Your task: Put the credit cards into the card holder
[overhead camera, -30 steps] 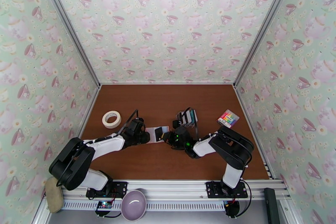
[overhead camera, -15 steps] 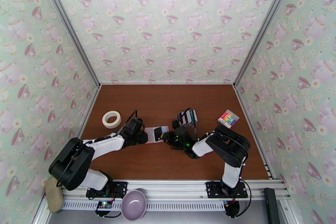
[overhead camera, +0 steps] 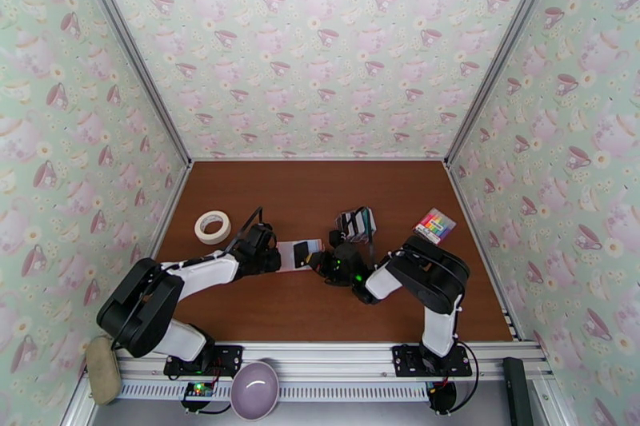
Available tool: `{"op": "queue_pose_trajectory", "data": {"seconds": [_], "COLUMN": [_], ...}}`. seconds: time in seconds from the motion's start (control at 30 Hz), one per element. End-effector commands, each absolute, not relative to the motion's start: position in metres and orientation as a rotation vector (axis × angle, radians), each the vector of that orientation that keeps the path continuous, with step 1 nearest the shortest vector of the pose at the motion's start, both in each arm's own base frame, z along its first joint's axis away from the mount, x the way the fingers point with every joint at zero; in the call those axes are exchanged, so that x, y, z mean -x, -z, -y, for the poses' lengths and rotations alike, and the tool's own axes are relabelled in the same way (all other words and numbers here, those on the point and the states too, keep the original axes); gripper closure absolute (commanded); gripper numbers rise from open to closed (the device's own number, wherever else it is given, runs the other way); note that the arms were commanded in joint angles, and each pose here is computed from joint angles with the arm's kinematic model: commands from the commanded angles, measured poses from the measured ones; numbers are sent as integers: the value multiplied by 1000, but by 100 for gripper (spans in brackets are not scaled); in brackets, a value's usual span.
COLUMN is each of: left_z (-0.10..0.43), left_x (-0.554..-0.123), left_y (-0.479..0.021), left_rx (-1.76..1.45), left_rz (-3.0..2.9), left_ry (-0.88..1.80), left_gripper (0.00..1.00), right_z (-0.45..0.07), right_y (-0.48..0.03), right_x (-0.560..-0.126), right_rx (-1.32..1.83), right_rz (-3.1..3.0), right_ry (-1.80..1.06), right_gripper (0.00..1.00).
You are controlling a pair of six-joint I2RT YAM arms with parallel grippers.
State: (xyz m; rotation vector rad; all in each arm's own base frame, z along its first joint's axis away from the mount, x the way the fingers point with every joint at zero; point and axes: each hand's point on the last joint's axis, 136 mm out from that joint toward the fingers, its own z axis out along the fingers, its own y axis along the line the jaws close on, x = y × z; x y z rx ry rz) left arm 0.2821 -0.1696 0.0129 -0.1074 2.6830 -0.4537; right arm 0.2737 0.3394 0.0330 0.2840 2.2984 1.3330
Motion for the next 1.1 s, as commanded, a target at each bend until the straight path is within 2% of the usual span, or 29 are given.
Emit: {"op": "queue_pose_trajectory", "data": {"seconds": [0.0, 1.07], "left_z": [165, 162], "left_x": [-261, -251], "left_y": [19, 40], "left_rx": [90, 71], "left_rz": [-2796, -2869], "left_ry": [410, 345], "left_gripper": [86, 87], "right_z": [-332, -339], "right_y": [-13, -4], "right_x": [-265, -279], "right_rx": [-327, -365], "right_rz": [-2348, -2351], "right_ry": [-1296, -1251], "right_gripper": [100, 100]}}
